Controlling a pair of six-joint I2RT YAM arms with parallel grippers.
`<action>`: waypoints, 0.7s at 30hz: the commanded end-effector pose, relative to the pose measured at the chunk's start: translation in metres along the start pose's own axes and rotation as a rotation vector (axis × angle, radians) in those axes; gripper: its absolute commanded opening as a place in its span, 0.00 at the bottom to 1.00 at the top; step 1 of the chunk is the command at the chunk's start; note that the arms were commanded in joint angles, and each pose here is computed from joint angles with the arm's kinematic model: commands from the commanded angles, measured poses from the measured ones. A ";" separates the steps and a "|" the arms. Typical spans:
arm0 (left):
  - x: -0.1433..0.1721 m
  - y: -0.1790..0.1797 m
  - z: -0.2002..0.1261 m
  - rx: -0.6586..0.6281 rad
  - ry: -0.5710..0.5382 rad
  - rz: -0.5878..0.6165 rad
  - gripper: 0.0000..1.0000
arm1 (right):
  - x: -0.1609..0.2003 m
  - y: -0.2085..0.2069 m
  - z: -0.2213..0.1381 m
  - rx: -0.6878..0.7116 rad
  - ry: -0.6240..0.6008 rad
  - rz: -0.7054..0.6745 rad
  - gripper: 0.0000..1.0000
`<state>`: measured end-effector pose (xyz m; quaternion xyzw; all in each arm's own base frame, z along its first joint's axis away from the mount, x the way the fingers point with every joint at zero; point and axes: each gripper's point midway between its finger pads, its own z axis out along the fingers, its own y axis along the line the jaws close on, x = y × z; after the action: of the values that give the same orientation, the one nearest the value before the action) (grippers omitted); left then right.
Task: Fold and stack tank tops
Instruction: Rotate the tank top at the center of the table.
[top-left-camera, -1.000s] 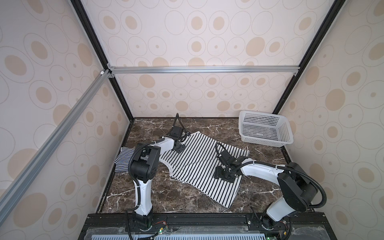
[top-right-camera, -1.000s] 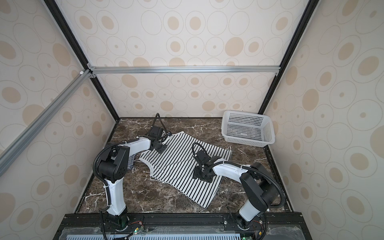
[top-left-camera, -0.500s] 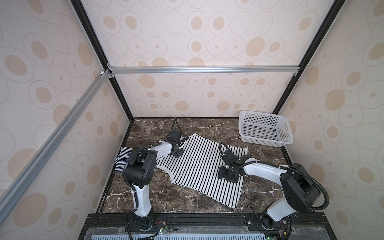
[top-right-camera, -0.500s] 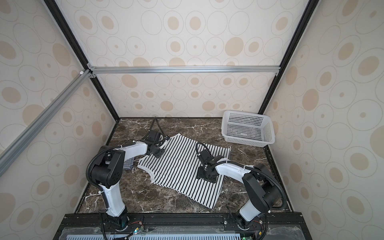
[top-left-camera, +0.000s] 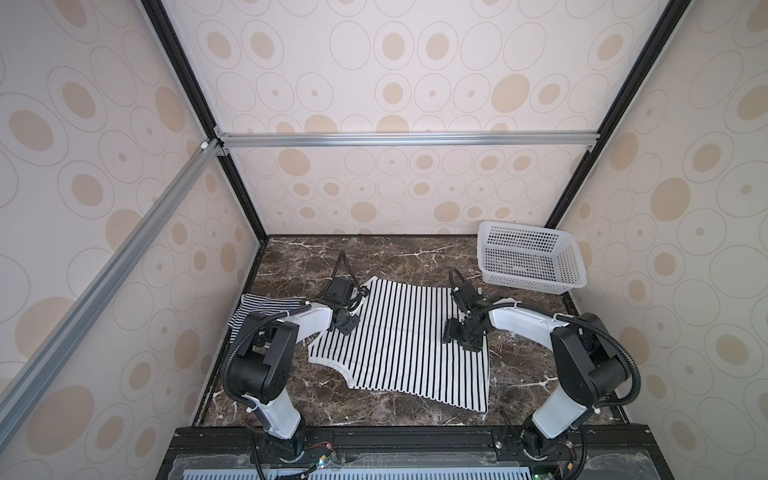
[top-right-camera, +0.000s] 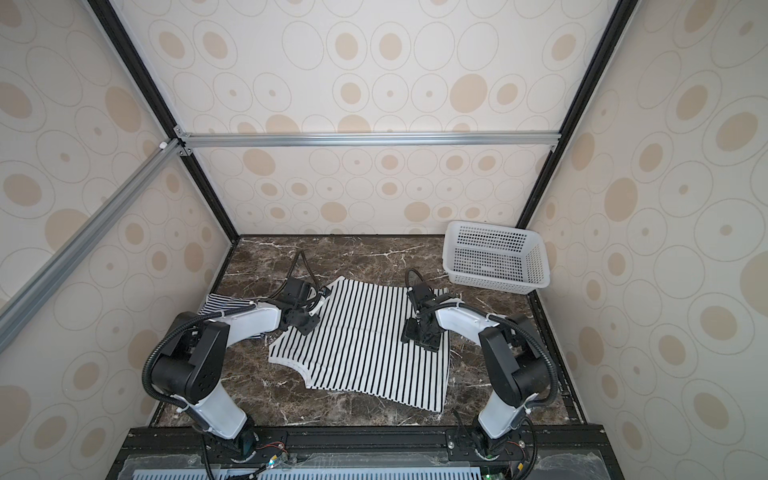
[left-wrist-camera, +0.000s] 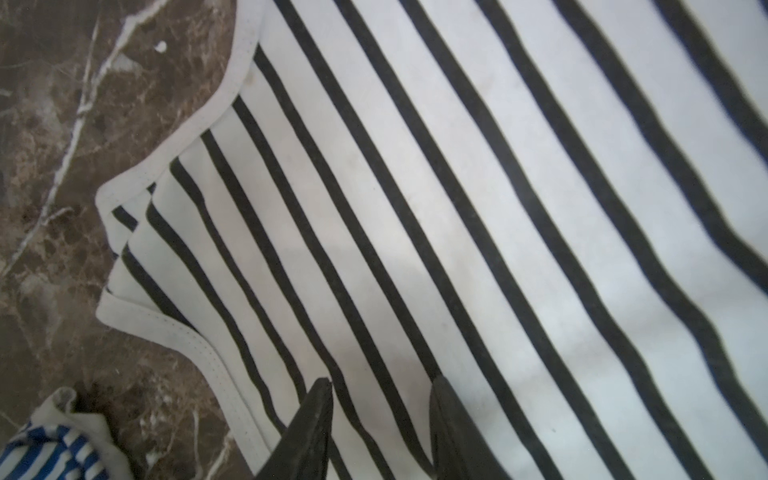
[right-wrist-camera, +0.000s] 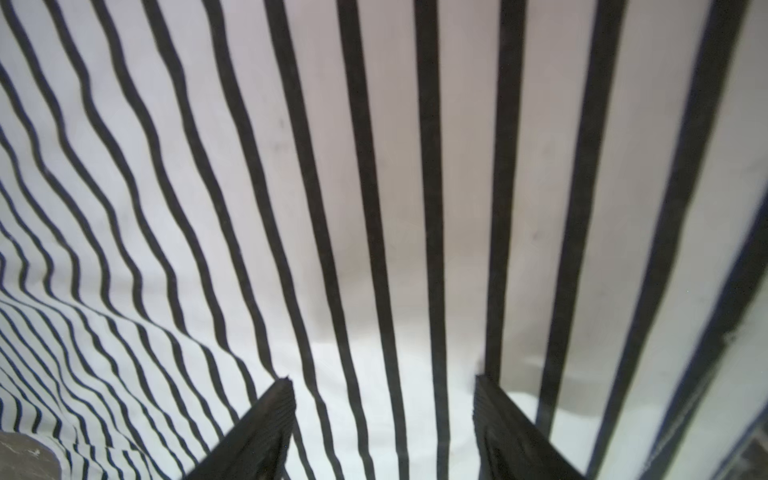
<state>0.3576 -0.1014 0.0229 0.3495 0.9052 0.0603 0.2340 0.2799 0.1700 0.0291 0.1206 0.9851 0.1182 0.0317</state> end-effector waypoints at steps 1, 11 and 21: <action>0.037 -0.010 -0.001 0.017 0.105 0.028 0.39 | -0.005 0.001 0.000 0.023 0.042 -0.027 0.70; 0.062 -0.014 -0.003 0.004 0.147 0.032 0.40 | -0.025 0.012 0.028 0.024 0.108 -0.016 0.69; 0.049 -0.001 0.005 0.000 0.140 -0.020 0.40 | -0.052 0.010 0.033 0.029 0.122 0.007 0.69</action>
<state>0.3442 -0.0811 0.0222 0.3347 0.9105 0.0796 0.2295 0.3358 0.1866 0.0252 0.1153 0.9842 0.1337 -0.0116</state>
